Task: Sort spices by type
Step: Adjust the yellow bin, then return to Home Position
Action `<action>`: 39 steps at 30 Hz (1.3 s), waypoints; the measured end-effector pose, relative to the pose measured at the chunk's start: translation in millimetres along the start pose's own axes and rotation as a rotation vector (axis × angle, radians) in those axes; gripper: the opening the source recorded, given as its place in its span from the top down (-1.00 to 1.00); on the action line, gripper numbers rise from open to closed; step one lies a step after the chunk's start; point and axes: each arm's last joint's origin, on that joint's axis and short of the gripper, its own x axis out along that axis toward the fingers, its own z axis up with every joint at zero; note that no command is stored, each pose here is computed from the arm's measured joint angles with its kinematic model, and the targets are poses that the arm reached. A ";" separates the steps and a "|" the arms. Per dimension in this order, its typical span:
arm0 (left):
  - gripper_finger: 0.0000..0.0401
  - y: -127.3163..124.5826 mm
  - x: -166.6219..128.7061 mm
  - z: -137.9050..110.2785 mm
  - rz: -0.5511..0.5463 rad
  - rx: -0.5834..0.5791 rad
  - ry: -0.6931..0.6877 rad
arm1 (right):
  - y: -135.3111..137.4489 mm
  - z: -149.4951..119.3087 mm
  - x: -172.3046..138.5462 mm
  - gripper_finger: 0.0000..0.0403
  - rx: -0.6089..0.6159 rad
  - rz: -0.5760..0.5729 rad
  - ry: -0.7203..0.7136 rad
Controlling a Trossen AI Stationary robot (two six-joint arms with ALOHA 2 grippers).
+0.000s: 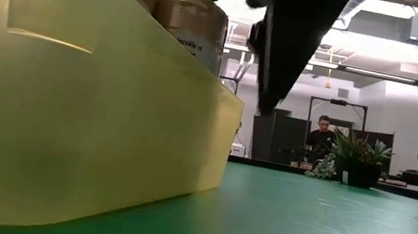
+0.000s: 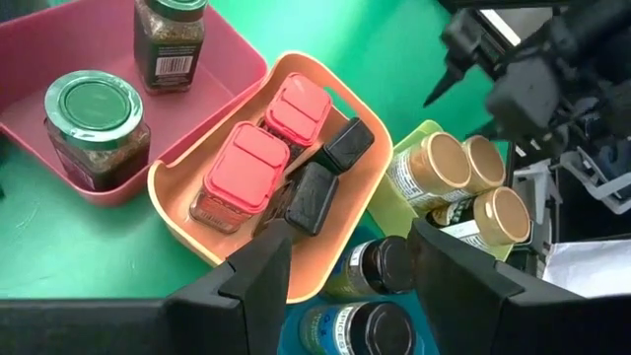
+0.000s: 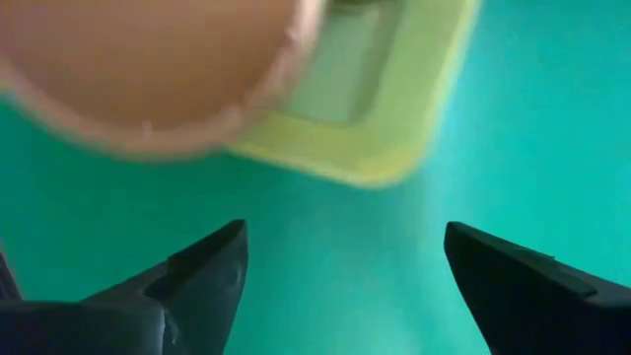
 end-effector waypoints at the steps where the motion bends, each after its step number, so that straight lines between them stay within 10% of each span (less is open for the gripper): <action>1: 0.04 0.0 0.0 0.0 0.000 0.000 0.000 | 1.9 0.5 5.4 -0.80 0.017 0.009 -0.016; 16: 0.04 -2.3 -0.1 1.6 -0.024 -0.002 -0.016 | -29.8 33.0 16.5 -0.65 0.199 0.041 -0.214; 23: 0.04 -8.5 -0.6 6.3 -0.086 0.048 -0.062 | -37.5 17.7 -5.2 -0.64 0.163 -0.002 -0.134; 32: 0.04 -24.2 -6.0 20.1 -0.173 0.221 -0.277 | -61.3 6.7 -82.1 -0.64 0.244 -0.032 -0.418; 39: 0.08 -30.8 -5.6 16.3 -0.219 0.306 -0.382 | -80.3 -32.2 -81.1 -0.64 0.377 0.030 -0.579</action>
